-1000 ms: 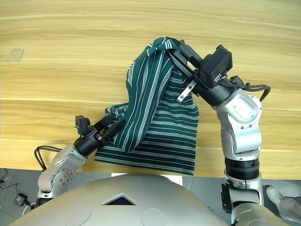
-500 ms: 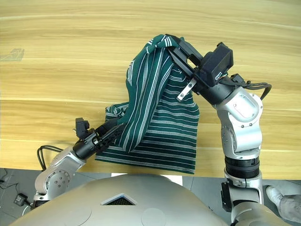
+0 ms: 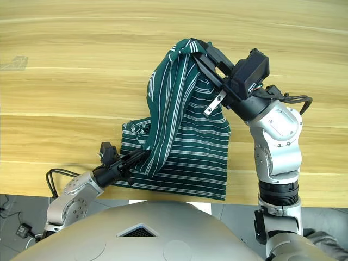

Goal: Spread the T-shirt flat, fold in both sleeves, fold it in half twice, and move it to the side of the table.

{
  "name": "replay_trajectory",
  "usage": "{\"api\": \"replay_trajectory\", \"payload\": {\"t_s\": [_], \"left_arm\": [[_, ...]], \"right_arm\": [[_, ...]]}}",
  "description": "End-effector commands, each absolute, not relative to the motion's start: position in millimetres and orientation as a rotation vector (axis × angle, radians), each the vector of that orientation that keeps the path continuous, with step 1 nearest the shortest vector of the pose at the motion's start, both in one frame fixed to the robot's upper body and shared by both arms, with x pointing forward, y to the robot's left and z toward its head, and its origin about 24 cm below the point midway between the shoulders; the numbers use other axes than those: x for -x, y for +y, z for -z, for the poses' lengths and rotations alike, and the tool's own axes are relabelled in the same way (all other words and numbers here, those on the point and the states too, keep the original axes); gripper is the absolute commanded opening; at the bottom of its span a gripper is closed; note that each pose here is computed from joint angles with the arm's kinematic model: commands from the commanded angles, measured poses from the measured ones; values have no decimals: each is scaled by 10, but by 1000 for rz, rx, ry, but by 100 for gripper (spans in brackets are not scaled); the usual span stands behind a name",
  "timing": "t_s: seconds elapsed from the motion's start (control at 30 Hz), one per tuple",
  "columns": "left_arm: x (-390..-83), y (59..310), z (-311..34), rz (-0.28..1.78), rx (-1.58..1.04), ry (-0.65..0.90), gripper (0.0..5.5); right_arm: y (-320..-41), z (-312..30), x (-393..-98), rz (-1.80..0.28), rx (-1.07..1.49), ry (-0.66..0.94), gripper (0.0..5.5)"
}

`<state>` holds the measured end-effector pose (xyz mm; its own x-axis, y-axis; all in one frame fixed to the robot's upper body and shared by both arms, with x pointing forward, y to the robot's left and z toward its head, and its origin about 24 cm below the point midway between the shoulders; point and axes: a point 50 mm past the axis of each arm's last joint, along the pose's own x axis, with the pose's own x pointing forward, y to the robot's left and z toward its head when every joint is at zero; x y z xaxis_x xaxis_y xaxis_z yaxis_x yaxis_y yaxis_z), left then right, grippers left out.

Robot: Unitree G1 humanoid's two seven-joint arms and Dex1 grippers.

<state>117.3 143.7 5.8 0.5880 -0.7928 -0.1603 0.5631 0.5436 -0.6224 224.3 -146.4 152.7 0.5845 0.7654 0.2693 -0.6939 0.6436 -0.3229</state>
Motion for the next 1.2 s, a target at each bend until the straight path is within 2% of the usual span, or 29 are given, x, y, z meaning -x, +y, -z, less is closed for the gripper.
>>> {"api": "replay_trajectory", "payload": {"t_s": [0.03, 0.27, 0.47, 0.67, 0.77, 0.87, 0.9, 1.07, 1.17, 1.2], "left_arm": [[-1204, 1459, -73, 819, 562, 439, 4], [-1245, 1488, -134, 804, 610, 376, 0], [-1300, 1459, -387, 809, 704, 198, 0], [-1341, 1488, -536, 798, 745, 117, 0], [-1350, 1530, -587, 788, 729, 101, 0], [-1360, 1583, -659, 788, 680, 66, 0], [-1364, 1591, -671, 795, 665, 61, 0], [-1331, 1595, -661, 819, 605, 71, 0], [-1329, 1601, -682, 811, 639, 55, 0], [-1327, 1601, -694, 810, 648, 50, 0]], "right_arm": [[-1444, -1522, -2234, -862, 196, -406, 0], [-1501, -1360, -2252, -873, 231, -330, 0], [-1769, -944, -2061, -960, 387, -83, 0], [-2032, -778, -1850, -1062, 497, 115, 0], [-2162, -692, -1819, -1050, 515, 185, 0], [-2200, -632, -1781, -1079, 493, 250, 0], [-2193, -604, -1765, -1098, 489, 269, 36], [-2210, -579, -1770, -1091, 387, 276, 125], [-2180, -775, -1795, -1093, 134, 183, 175], [-2188, -856, -1815, -1091, 44, 146, 175]]}}
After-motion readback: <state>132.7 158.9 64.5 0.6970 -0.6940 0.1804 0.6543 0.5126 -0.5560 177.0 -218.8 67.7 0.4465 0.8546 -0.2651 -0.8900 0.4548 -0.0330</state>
